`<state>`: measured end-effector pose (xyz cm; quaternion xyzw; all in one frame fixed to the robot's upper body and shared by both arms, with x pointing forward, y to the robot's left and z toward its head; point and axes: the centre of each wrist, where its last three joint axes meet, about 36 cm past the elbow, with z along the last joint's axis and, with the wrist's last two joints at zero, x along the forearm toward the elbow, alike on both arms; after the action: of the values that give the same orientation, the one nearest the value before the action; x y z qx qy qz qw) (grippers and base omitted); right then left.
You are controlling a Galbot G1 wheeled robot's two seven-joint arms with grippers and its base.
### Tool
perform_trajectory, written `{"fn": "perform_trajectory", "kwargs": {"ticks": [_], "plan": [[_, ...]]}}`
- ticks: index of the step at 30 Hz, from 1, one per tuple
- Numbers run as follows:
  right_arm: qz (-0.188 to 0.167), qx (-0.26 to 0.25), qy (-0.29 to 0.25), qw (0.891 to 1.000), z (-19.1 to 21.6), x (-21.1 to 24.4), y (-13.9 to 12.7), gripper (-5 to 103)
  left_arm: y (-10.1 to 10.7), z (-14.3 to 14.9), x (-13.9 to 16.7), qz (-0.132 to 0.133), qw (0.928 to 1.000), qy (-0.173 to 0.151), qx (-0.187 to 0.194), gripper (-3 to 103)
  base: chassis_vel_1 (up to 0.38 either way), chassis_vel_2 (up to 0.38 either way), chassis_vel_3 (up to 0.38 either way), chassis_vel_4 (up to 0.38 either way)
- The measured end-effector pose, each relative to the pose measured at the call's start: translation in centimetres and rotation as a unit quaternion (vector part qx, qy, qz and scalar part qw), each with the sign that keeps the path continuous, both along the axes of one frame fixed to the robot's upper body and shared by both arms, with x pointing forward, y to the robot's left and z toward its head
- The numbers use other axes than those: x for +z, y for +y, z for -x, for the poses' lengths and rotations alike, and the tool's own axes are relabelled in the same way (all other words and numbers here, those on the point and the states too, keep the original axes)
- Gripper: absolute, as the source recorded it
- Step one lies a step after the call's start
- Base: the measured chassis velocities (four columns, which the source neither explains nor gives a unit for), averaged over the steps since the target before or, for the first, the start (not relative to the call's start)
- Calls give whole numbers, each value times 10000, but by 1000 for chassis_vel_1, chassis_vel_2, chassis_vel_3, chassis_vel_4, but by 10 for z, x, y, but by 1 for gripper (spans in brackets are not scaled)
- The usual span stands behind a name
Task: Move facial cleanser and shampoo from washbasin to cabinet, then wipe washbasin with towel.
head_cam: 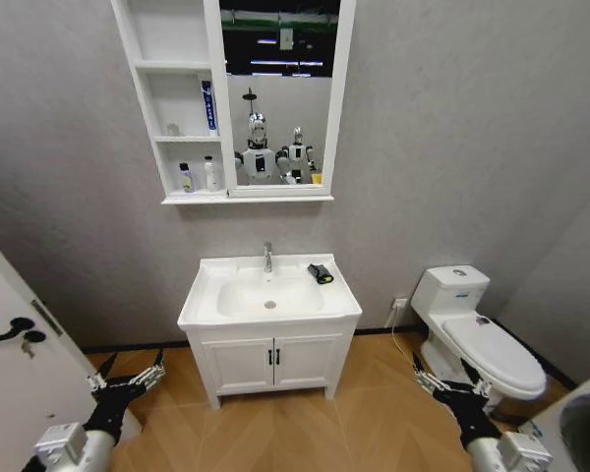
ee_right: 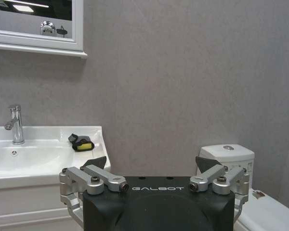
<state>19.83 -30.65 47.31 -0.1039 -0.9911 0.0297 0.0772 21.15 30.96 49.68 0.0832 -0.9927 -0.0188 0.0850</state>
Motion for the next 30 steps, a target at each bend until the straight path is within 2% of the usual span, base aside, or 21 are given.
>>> {"fn": "perform_trajectory", "kwargs": {"ticks": [21, 30], "plan": [[-1, 0, 3, 10000, 0, 0, 0, 100, 0, 0, 0, 0, 10000, 0, 1, 100, 333, -349, -333, 338], [0, 0, 0, 10000, 0, 0, 0, 100, 0, 0, 0, 0, 10000, 0, 1, 100, 87, -49, -108, 83]]}}
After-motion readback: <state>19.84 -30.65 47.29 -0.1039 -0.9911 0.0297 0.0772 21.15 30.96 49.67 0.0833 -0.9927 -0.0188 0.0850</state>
